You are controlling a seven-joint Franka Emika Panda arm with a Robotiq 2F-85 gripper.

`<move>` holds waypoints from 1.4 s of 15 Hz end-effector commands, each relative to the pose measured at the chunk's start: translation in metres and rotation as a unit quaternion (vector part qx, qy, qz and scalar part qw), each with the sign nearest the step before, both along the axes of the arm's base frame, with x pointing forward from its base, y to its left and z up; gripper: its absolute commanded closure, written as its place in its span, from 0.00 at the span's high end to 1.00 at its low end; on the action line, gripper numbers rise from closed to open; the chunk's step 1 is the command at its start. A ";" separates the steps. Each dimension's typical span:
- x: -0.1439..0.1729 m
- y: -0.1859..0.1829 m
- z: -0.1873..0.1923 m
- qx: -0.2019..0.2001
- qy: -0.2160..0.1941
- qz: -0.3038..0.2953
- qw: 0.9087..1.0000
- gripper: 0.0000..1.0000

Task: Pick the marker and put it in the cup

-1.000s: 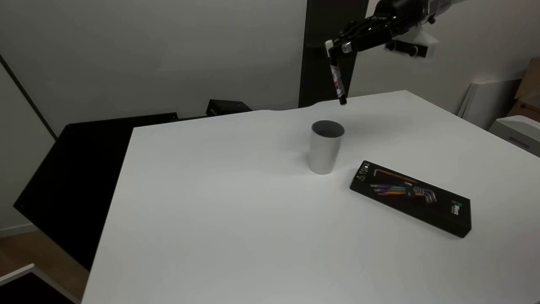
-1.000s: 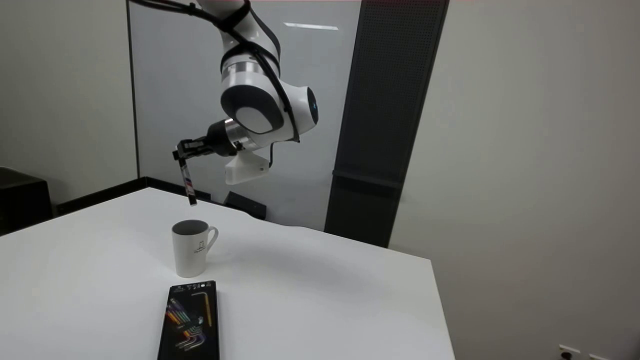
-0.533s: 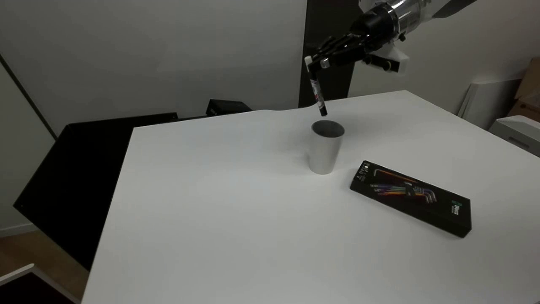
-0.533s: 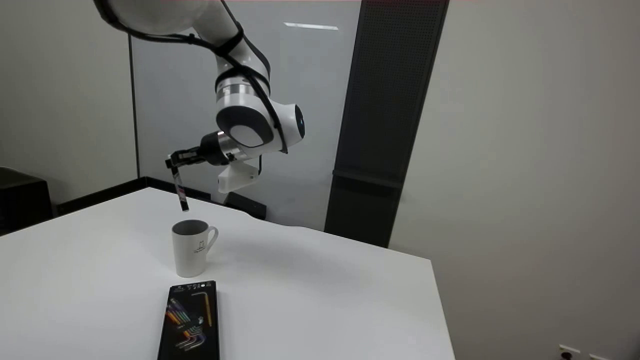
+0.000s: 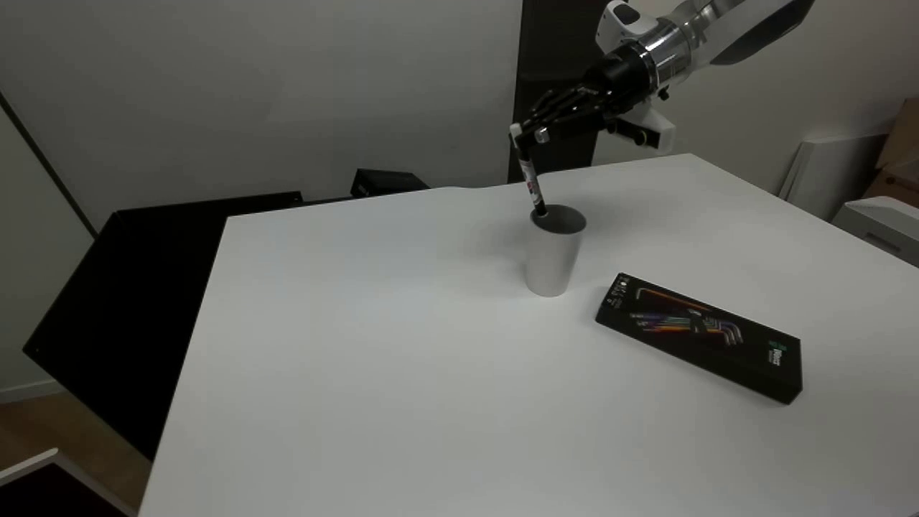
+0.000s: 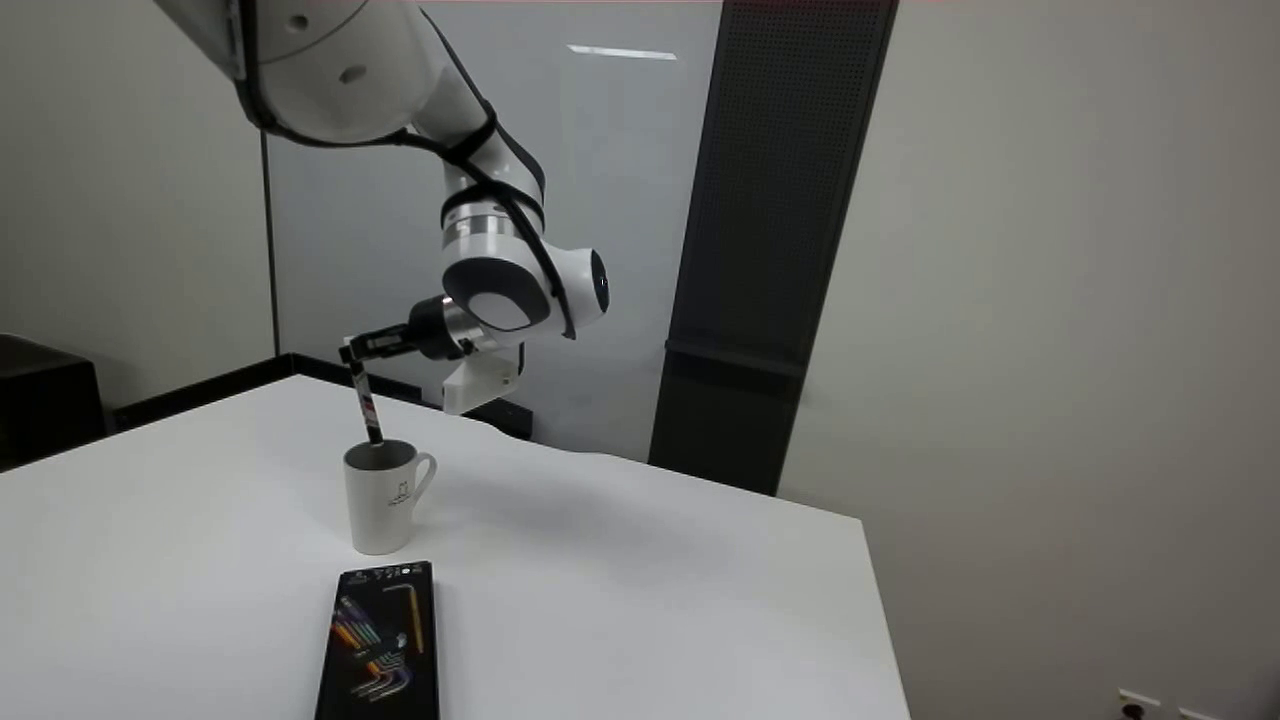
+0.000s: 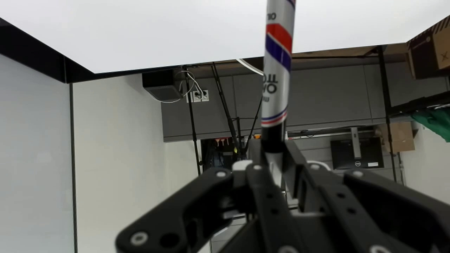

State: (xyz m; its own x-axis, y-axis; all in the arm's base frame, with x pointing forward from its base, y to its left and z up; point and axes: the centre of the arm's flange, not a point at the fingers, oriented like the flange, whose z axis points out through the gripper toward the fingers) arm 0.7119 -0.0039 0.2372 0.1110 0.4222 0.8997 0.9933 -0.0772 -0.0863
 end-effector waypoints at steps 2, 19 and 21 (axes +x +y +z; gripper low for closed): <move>0.014 -0.007 -0.018 0.008 -0.001 0.008 1.000 0.07; 0.008 -0.008 0.006 -0.052 -0.001 0.020 0.998 0.94; 0.005 -0.002 0.027 -0.120 -0.009 0.018 0.993 1.00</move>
